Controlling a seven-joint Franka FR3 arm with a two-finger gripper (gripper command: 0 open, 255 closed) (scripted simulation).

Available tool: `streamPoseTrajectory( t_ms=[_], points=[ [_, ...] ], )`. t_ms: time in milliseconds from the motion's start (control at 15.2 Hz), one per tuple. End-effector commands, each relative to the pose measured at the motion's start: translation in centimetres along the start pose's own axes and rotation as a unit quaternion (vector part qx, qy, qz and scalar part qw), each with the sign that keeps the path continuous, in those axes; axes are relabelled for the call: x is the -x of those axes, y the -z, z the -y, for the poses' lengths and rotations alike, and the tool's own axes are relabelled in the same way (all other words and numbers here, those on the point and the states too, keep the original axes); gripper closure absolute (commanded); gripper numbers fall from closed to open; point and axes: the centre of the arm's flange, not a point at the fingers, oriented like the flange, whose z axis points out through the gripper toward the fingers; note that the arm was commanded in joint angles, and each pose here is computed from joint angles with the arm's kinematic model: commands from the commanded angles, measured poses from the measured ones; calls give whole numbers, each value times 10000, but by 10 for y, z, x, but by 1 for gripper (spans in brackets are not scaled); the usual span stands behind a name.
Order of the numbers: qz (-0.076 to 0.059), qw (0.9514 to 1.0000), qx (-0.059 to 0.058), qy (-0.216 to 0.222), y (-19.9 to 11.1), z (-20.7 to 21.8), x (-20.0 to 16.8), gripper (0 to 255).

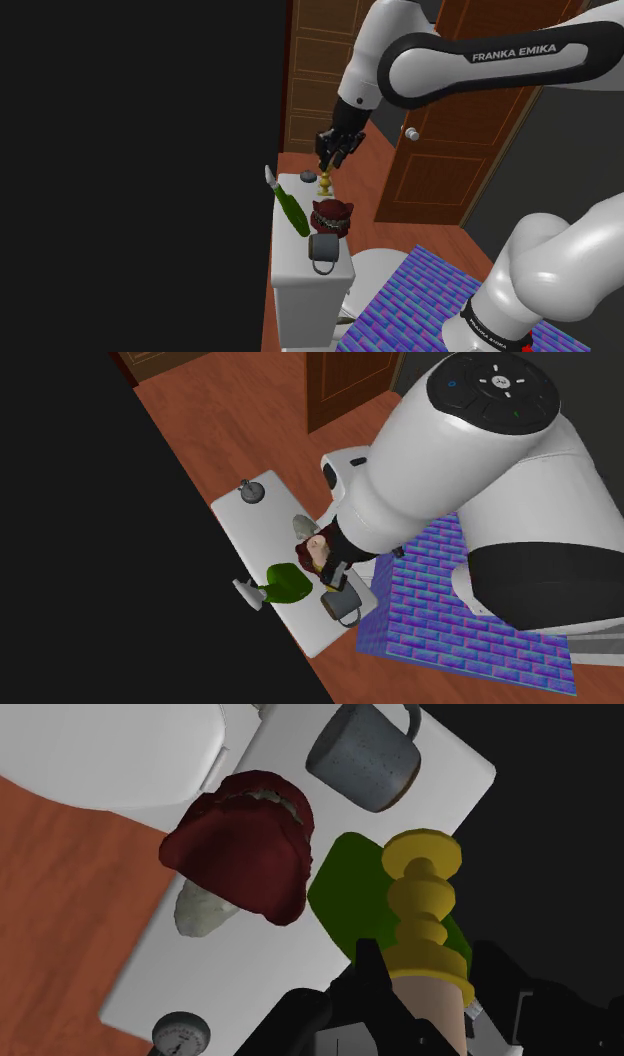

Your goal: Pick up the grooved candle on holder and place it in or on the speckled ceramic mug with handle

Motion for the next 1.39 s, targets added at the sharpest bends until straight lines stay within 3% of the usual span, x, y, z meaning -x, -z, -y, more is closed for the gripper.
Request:
streamPoseTrajectory(
  t_ms=[0, 66, 1320],
  points=[
    [1, 10000, 3, -7, 5, 17, 20, 255],
    [1, 10000, 3, -7, 8, 29, 33, 255],
    [1, 10000, 3, -7, -85, 22, 52, 255]
  ],
)
